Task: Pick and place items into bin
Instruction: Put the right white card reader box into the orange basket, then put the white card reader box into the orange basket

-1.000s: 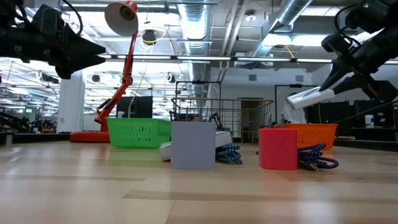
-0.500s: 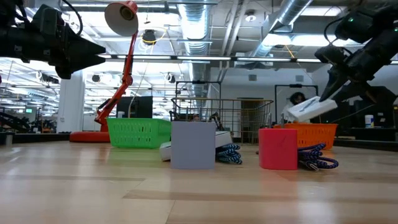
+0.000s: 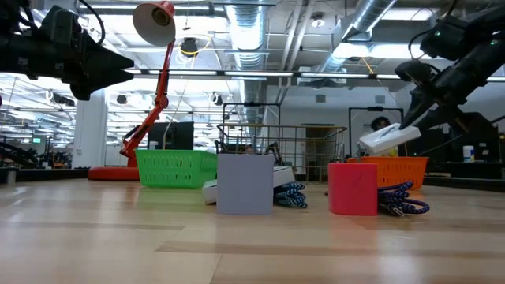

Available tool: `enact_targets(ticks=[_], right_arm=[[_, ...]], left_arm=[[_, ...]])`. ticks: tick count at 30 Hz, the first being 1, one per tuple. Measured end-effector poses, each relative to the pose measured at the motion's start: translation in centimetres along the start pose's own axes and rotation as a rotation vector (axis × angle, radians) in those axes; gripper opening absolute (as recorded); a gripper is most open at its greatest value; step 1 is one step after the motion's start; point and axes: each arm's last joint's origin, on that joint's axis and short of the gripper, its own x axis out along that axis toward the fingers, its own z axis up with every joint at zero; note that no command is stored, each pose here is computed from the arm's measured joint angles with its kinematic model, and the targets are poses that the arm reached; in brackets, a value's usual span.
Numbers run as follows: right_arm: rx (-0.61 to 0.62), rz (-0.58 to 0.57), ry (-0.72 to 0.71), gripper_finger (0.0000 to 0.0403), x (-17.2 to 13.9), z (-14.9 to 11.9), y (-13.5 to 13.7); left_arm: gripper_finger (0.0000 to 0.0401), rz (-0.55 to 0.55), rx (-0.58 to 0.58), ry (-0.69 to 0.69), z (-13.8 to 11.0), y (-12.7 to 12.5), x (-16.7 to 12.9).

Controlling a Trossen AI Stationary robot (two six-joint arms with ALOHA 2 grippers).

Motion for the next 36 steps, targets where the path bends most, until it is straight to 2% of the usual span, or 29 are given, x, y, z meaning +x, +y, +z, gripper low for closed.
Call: enact_targets(ticks=[14, 21, 25, 30, 36], right_arm=[[0.000, -0.008, 0.001, 0.0111, 0.2, 0.2, 0.0], [-0.019, 0.032, -0.038, 0.0116, 0.1, 0.6, 0.4], [-0.037, 0.069, -0.073, 0.0116, -0.9, 1.3, 1.6], [-0.095, 0.180, -0.097, 0.0116, -3.0, 2.2, 4.3], [-0.199, 0.396, -0.031, 0.0117, -4.7, 1.7, 7.8]], left_arm=[[0.0192, 0.000, 0.000, 0.000, 0.0, 0.0, 0.0], [0.0192, 0.000, 0.000, 0.000, 0.0, 0.0, 0.0], [0.0192, 0.000, 0.000, 0.000, 0.0, 0.0, 0.0], [0.0192, 0.000, 0.000, 0.000, 0.0, 0.0, 0.0], [0.0192, 0.000, 0.000, 0.000, 0.0, 0.0, 0.0]])
